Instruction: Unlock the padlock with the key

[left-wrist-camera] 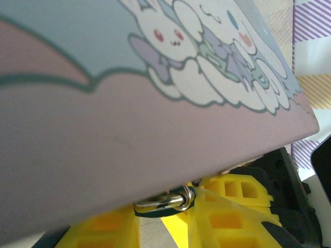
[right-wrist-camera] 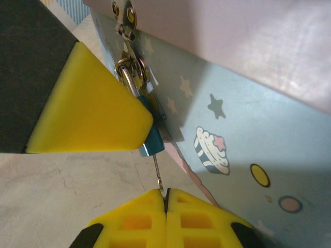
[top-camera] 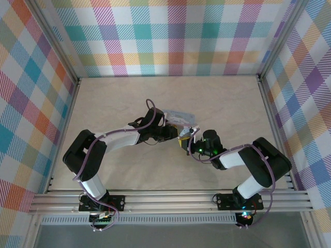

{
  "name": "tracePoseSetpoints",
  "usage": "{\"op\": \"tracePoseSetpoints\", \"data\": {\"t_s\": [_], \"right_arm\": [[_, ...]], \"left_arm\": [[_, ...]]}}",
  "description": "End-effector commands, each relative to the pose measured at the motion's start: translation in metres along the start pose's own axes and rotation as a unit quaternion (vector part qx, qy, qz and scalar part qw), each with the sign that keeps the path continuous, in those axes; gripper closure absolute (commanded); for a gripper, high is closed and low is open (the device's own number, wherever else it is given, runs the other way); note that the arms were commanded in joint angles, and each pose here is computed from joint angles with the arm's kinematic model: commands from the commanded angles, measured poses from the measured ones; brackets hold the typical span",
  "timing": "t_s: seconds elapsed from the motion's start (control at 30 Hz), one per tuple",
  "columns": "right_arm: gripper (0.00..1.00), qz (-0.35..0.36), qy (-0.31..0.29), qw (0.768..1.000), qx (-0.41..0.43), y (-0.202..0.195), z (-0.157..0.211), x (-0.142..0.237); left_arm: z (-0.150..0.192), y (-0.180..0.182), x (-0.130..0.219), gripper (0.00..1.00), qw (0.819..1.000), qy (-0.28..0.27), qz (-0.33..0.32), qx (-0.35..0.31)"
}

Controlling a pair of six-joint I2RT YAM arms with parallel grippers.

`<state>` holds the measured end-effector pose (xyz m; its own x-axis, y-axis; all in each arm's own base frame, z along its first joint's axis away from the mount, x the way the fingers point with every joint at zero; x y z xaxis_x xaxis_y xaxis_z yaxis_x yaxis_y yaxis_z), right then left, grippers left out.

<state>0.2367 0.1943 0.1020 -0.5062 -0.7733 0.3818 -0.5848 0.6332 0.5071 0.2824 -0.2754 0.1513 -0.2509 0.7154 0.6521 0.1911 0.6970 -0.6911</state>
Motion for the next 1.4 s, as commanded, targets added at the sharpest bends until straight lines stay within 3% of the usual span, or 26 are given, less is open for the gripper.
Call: {"op": "tracePoseSetpoints", "data": {"t_s": [0.0, 0.37, 0.87, 1.37], "right_arm": [[1.00, -0.005, -0.040, 0.999, 0.010, -0.001, -0.023, -0.004], [1.00, 0.010, -0.037, 0.999, 0.017, -0.011, -0.023, -0.009], [1.00, -0.044, -0.038, 0.998, -0.006, -0.004, -0.030, -0.021], [1.00, -0.013, -0.051, 0.999, 0.001, -0.012, -0.035, -0.008]], "left_arm": [[-0.003, -0.026, 0.013, 0.76, 0.998, 0.001, 0.051, -0.023], [-0.004, -0.026, 0.014, 0.76, 0.998, 0.001, 0.051, -0.023], [-0.005, -0.026, 0.009, 0.76, 0.998, 0.002, 0.059, -0.013], [-0.001, -0.022, 0.010, 0.76, 0.999, 0.009, 0.046, -0.021]]}}
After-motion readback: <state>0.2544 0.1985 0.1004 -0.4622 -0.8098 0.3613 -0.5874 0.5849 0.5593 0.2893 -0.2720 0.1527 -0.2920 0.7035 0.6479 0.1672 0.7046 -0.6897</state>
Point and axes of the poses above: each hand's point on the last joint's axis, 136 mm out from that joint toward the fingers, its own x axis back along the fingers, its own y axis along the line the jaws close on, z = x × y, the point moved 8 cm from there along x, back along the fingers, and after that the axes turned 3 degrees about -x, right-handed, at the moved point
